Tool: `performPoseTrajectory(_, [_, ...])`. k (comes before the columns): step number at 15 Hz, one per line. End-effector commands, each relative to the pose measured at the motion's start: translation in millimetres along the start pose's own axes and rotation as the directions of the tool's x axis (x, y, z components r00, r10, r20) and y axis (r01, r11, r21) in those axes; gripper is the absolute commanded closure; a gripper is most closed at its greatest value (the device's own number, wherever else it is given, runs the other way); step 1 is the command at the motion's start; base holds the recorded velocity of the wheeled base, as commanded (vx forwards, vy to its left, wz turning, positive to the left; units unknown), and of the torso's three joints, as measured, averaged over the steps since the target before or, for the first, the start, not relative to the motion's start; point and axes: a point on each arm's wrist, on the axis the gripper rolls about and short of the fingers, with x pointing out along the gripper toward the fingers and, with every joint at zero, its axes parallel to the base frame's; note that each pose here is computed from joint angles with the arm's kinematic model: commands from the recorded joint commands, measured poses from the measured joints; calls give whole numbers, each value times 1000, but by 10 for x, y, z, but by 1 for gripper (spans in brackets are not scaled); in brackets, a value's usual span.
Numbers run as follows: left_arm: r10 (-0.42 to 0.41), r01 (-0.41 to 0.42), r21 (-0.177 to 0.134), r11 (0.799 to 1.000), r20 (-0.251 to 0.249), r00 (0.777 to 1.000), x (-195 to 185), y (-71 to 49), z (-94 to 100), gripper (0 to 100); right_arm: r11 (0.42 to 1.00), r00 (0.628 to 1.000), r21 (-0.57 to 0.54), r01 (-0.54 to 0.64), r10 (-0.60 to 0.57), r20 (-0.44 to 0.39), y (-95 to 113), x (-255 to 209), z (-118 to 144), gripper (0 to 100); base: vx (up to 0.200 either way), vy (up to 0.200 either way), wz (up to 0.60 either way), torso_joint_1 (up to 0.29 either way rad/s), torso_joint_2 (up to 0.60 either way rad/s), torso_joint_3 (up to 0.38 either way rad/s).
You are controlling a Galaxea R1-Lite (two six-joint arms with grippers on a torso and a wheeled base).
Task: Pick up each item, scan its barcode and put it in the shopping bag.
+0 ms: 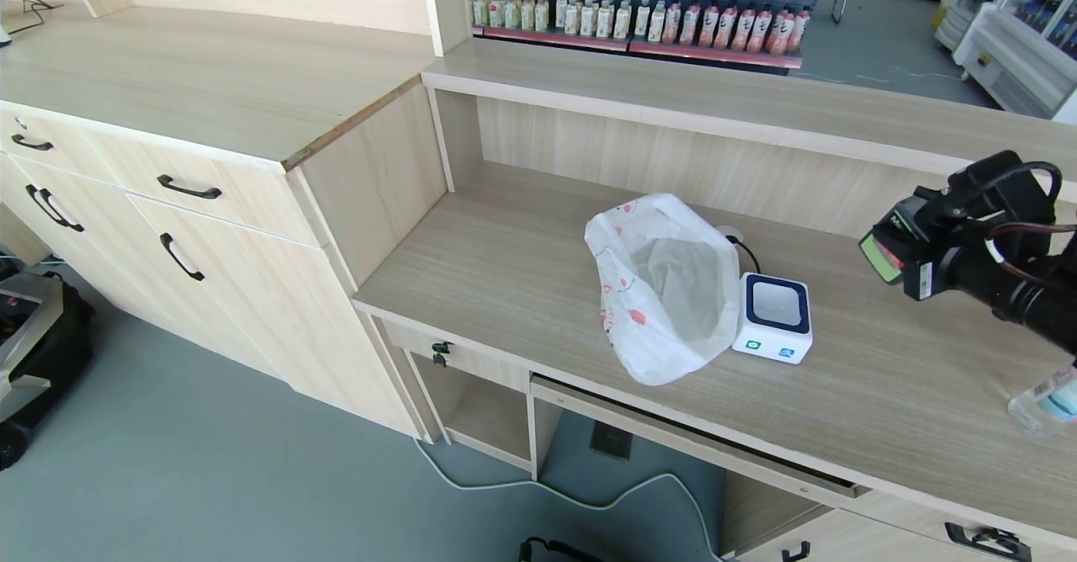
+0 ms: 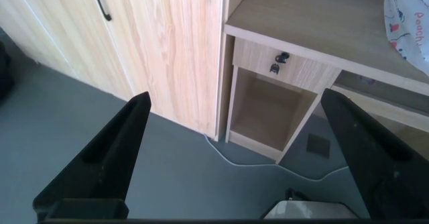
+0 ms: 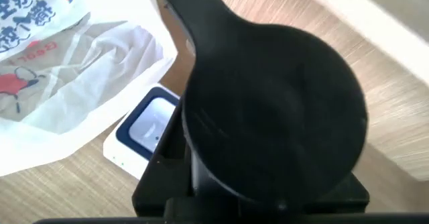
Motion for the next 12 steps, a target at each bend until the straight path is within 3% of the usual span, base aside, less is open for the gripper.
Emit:
performPoseTrajectory(1, [1,-1,0,1000,1,1000,0,0,0,0,998,998,-53,46,-43,47,-79,-137,111,100,0,0,0,0,0,0])
performPoseTrajectory(2, [1,-1,0,1000,-1,1000,0,0,-1,0,996,998,-79,45,-40,55,-86,-128,122,100,0,0,0,0,0,0])
performPoseTrajectory(5, [1,-1,0,1000,1,1000,0,0,0,0,995,996,-96,39,-32,79,-50,13,154,100,0,0,600,-1,1,2])
performPoseTrajectory(8, [1,-1,0,1000,1,1000,0,0,0,0,996,992,-84,-35,45,117,170,388,185,100,0,0,600,2,4,1])
performPoseTrajectory(12, [1,-1,0,1000,-1,1000,0,0,-1,0,989,989,-22,-144,144,20,501,770,-194,100,0,0,0,0,0,0])
